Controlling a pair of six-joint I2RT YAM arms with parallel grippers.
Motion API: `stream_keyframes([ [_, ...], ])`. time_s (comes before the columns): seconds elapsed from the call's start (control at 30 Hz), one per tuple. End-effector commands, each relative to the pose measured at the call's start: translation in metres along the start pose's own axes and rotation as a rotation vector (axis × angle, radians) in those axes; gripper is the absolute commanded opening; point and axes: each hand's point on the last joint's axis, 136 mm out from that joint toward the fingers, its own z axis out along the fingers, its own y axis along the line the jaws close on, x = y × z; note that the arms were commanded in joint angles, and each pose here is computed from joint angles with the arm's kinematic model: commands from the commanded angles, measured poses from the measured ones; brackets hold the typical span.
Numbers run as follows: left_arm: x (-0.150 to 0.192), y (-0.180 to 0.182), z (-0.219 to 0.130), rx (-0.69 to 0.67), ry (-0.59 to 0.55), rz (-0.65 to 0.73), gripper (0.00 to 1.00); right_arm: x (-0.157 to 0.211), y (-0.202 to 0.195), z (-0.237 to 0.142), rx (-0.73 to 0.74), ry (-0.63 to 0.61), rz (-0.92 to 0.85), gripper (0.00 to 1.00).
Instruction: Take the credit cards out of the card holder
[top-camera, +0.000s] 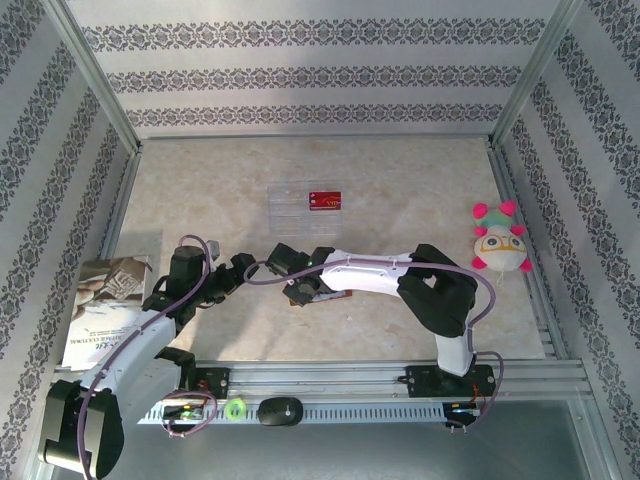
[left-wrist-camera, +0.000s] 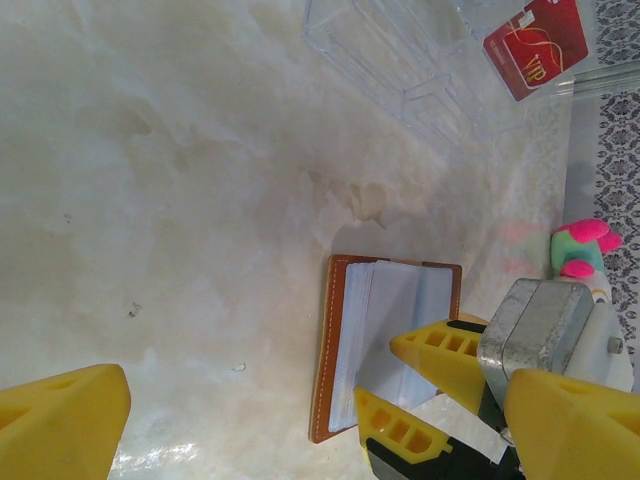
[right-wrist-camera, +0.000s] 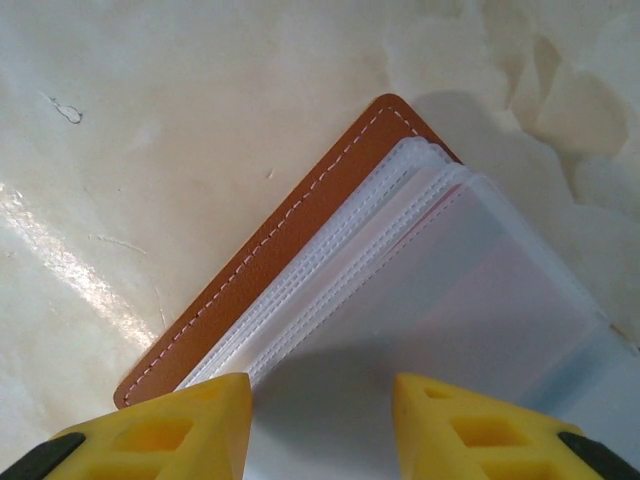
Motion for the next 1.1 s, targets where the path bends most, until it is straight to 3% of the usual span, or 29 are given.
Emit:
stream_keyframes([
  [0.0,-0.005,-0.004,0.0,0.033,-0.012,-0.002,0.96,-0.001,-0.003,0.003,0.049,0.005,-0.027,0.43],
  [0.13,-0.004,-0.005,0.002,0.04,-0.002,-0.004,0.95,0.004,0.005,0.011,0.004,0.026,-0.02,0.37],
  [0.43,0.002,-0.009,0.005,0.058,0.033,0.004,0.88,-0.001,0.006,0.008,-0.099,-0.018,0.073,0.0],
  [0.7,0.007,-0.016,0.01,0.07,0.033,0.036,0.86,-0.03,-0.009,-0.028,-0.229,-0.203,0.268,0.0],
  [0.87,0.021,-0.028,0.024,0.058,0.062,0.11,0.86,-0.024,-0.022,-0.041,-0.274,-0.258,0.388,0.0],
  [1.07,0.033,-0.039,0.053,0.033,0.104,0.164,0.62,0.0,-0.043,-0.043,-0.271,-0.288,0.537,0.0],
])
